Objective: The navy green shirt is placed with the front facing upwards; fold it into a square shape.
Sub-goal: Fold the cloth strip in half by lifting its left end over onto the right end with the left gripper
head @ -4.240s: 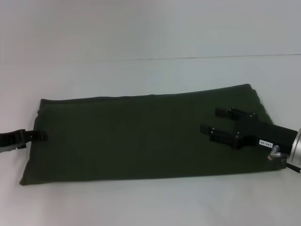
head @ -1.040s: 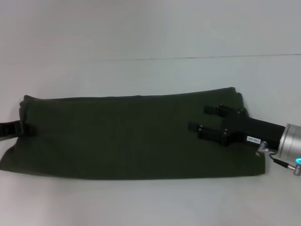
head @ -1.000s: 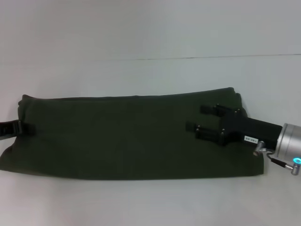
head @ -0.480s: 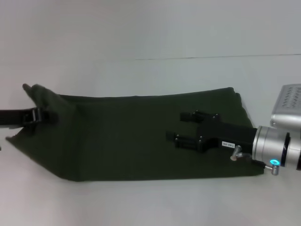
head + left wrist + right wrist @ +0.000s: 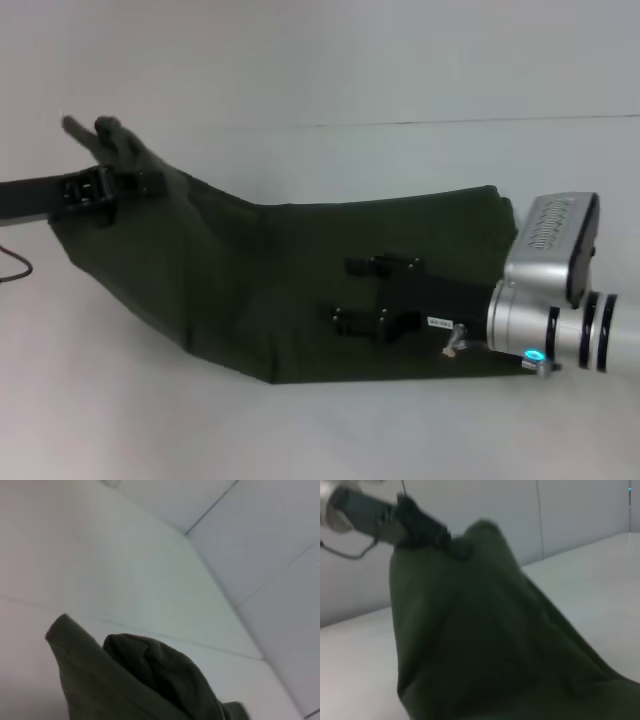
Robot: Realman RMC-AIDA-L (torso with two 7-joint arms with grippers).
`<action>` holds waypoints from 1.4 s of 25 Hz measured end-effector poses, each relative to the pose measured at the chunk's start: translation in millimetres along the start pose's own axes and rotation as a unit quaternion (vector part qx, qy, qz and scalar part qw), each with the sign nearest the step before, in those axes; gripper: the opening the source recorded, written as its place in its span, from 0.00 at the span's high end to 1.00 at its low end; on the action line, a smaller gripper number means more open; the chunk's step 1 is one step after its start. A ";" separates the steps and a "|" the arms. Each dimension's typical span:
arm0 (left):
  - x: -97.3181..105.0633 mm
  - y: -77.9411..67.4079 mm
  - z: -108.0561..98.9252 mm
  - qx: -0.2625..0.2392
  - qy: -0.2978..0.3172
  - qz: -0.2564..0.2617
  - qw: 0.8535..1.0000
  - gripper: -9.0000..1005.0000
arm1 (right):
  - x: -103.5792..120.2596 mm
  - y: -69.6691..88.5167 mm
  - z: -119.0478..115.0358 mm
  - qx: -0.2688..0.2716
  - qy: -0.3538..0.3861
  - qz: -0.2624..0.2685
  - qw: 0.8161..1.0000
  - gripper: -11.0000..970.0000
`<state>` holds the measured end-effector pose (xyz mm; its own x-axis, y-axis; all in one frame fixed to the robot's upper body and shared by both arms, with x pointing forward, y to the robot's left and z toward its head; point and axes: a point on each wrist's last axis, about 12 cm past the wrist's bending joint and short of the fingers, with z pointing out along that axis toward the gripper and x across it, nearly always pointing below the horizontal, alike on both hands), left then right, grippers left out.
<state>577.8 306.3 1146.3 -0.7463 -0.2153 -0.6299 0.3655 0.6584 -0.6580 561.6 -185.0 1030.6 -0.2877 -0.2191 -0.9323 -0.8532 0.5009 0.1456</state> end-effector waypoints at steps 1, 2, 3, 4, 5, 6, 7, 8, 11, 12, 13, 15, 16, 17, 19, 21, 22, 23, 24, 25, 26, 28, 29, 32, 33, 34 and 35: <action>-0.3 -2.2 0.2 0.010 -0.002 0.000 1.000 0.90 | 0.4 0.6 1.6 0.001 0.002 -0.002 1.000 0.15; -0.6 -3.8 0.3 0.017 -0.003 0.000 1.000 0.90 | 0.9 1.3 3.1 0.001 0.004 -0.004 1.000 0.15; -0.8 -5.6 0.8 0.025 -0.004 0.000 1.000 0.90 | 1.0 1.8 4.3 0.002 0.005 -0.005 1.000 0.15; -0.9 -7.5 1.6 0.031 -0.004 0.000 0.999 0.90 | 1.2 2.2 5.5 0.003 0.007 -0.006 1.000 0.15; -0.8 -9.2 2.7 0.037 -0.004 0.000 0.999 0.90 | 1.2 2.6 6.7 0.003 0.008 -0.006 1.000 0.15; -0.8 -10.2 3.6 0.040 -0.004 0.000 0.999 0.90 | 1.3 3.2 8.8 0.004 0.011 -0.007 1.000 0.15; -0.7 -11.2 4.5 0.042 -0.004 0.000 0.999 0.90 | 1.4 3.5 10.5 0.005 0.014 -0.008 1.000 0.15; -0.7 -11.8 5.0 0.045 -0.005 0.000 0.999 0.90 | 1.7 3.9 12.0 0.007 0.017 -0.009 1.000 0.15; -1.3 -14.3 5.8 0.057 -0.011 -0.003 0.998 0.90 | 3.7 7.3 15.0 0.007 0.018 -0.014 1.000 0.15; -1.3 -15.0 6.0 0.061 -0.013 -0.004 0.998 0.90 | 4.1 8.2 16.0 0.007 0.017 -0.015 1.000 0.15; -1.3 -15.8 6.0 0.067 -0.015 -0.006 0.998 0.90 | 3.8 8.4 17.1 0.009 0.017 -0.016 1.000 0.15; -1.0 -16.8 5.8 0.073 -0.018 -0.007 0.997 0.90 | 3.2 9.2 20.5 0.012 0.020 -0.016 1.000 0.15; -0.7 -17.3 5.7 0.077 -0.018 -0.008 0.997 0.90 | 3.1 10.0 22.6 0.012 0.023 -0.017 1.000 0.15; -0.3 -17.8 5.7 0.079 -0.018 -0.009 0.997 0.90 | 3.4 10.8 24.2 0.012 0.026 -0.017 0.999 0.15; 0.2 -18.5 6.5 0.082 -0.017 -0.009 0.996 0.90 | 4.5 13.2 27.8 0.012 0.034 -0.021 0.999 0.15; 1.1 -19.5 7.9 0.083 -0.015 -0.009 0.996 0.90 | 4.9 16.3 32.4 0.010 0.040 -0.025 0.999 0.15; 1.5 -20.0 8.7 0.084 -0.014 -0.009 0.996 0.90 | 4.7 17.4 34.7 0.010 0.044 -0.026 0.999 0.15; 1.9 -20.5 9.4 0.085 -0.013 -0.008 0.996 0.90 | 4.4 19.2 37.5 0.008 0.047 -0.027 0.998 0.15; 2.3 -21.1 10.2 0.087 -0.012 -0.007 0.996 0.90 | 4.2 20.8 40.1 0.008 0.051 -0.030 0.998 0.15; 2.6 -21.8 11.2 0.088 -0.011 -0.006 0.996 0.90 | 4.2 23.0 42.6 0.006 0.053 -0.033 0.998 0.15; 2.6 -22.3 11.8 0.089 -0.011 -0.005 0.996 0.90 | 4.1 25.0 44.6 0.004 0.054 -0.037 0.998 0.15; 2.9 -23.4 13.0 0.091 -0.009 -0.002 0.996 0.90 | 3.1 29.4 48.1 -0.001 0.051 -0.042 0.998 0.15; 3.0 -24.0 13.6 0.092 -0.007 -0.001 0.996 0.90 | 3.0 30.8 49.2 -0.002 0.050 -0.041 0.998 0.15; 2.9 -25.7 15.5 0.095 -0.004 0.002 0.996 0.90 | 3.3 30.7 49.9 0.003 0.052 -0.039 0.998 0.15; 2.9 -26.1 15.7 0.096 -0.004 0.001 0.995 0.89 | 3.2 29.8 49.6 0.005 0.051 -0.038 0.998 0.15; 2.7 -26.3 15.8 0.097 -0.005 0.001 0.995 0.89 | 3.2 29.1 49.2 0.007 0.051 -0.037 0.998 0.15; 2.4 -26.7 15.8 0.098 -0.007 0.001 0.995 0.89 | 3.8 28.2 48.0 0.010 0.050 -0.035 0.998 0.15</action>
<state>575.1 276.8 1155.8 -0.7383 -0.2240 -0.6362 0.4700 0.5058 -0.7234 557.4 -131.5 1015.3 -0.2707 -0.3358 -0.9022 -0.8642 0.4977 0.0741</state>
